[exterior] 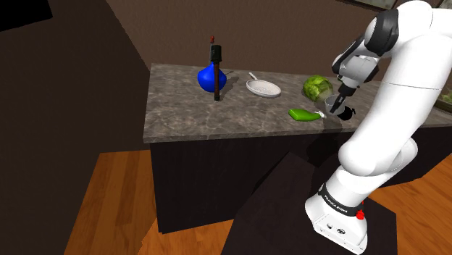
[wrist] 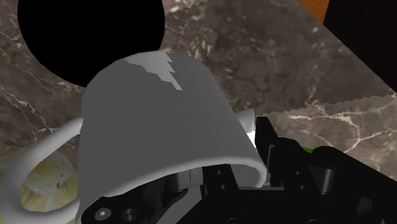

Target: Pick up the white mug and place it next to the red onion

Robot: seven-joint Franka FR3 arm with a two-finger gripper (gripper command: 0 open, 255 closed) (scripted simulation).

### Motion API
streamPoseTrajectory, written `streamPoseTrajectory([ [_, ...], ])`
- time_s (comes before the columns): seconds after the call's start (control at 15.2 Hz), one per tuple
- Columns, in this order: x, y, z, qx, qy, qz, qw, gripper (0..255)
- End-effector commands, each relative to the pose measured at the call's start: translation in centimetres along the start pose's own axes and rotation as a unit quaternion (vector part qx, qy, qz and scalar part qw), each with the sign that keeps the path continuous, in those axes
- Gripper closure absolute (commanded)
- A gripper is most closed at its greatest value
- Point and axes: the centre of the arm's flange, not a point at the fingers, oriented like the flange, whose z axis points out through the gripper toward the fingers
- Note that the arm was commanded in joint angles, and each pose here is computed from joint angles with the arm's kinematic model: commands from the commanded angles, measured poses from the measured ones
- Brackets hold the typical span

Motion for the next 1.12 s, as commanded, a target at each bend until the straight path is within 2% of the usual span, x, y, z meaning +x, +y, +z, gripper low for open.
streamPoseTrajectory([
  [0.0,-0.5,-0.1,0.5,0.006,-0.004,0.005,1.0000,255],
  [0.07,-0.5,-0.1,0.5,0.006,-0.004,0.005,1.0000,255],
  [0.13,-0.5,-0.1,0.4,0.006,-0.004,0.005,1.0000,0],
  [0.46,-0.5,-0.1,0.5,0.006,-0.004,0.005,1.0000,0],
  [0.73,-0.4,0.0,-4.5,0.006,-0.004,0.005,1.0000,0],
  [1.06,-0.4,0.0,-4.5,0.006,-0.004,0.005,1.0000,0],
])
